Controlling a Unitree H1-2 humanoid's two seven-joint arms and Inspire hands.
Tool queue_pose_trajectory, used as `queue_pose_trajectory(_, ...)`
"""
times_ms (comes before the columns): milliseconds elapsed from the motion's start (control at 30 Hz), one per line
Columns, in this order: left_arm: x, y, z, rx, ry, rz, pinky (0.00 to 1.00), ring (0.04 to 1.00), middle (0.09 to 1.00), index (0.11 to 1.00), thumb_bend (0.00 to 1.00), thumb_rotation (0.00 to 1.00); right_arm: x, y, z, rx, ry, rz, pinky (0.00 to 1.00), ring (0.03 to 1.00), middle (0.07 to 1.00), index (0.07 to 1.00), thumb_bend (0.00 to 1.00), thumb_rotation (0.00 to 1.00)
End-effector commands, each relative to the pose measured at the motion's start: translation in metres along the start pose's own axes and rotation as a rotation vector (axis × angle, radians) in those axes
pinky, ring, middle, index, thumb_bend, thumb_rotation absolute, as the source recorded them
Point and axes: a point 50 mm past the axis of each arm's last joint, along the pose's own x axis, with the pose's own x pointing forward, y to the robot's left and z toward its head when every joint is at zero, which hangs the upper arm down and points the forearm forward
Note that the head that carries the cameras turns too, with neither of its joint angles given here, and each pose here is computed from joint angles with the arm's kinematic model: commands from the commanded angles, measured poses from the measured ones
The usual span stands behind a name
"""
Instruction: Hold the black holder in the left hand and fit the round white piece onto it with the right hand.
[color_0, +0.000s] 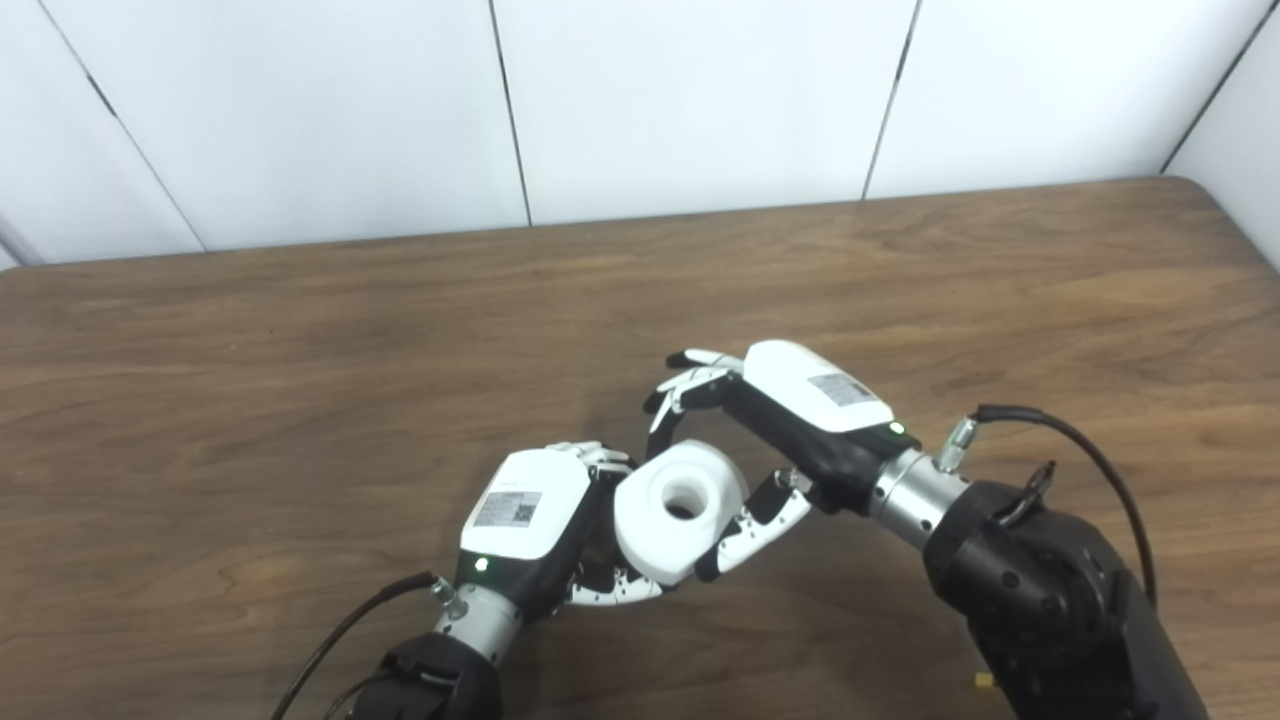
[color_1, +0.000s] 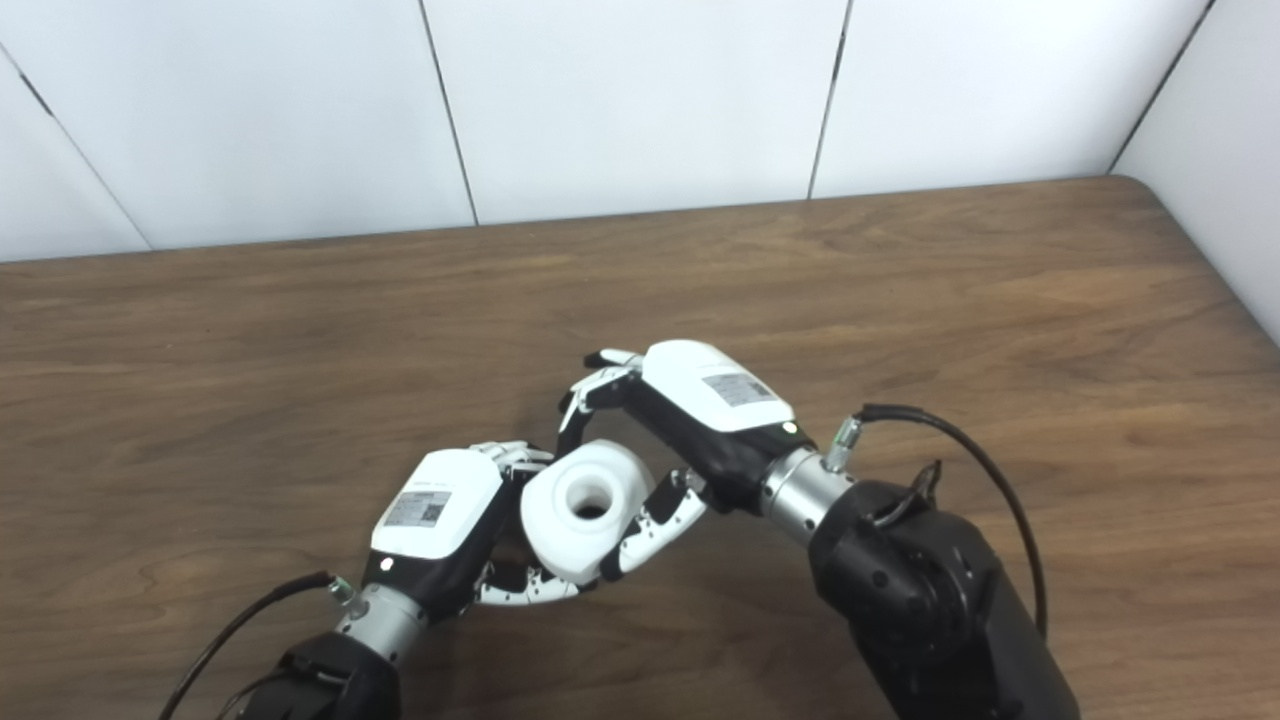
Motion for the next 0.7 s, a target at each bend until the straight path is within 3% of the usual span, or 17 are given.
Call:
queue_pose_trajectory(0,-0.001,-0.016,0.005,-0.002,-0.014,-0.11,0.84,0.83,0.76,0.485,0.52,0.05,0.002,0.012,-0.009,-0.012,0.042,0.056,0.8,0.904,0.775,0.482,0.52,0.13)
queue_pose_trajectory(267,-0.001,-0.016,0.005,-0.002,-0.013,-0.109,0.83,0.827,0.757,0.485,0.52,0.05,0.004,0.018,-0.009,-0.01,0.033,0.072,0.82,0.91,0.78,0.481,0.52,0.13)
queue_pose_trajectory(667,-0.002,-0.016,0.005,-0.003,-0.009,-0.106,0.83,0.826,0.759,0.485,0.52,0.05,0.0,0.01,-0.018,-0.01,0.075,0.058,0.8,0.909,0.78,0.482,0.52,0.13)
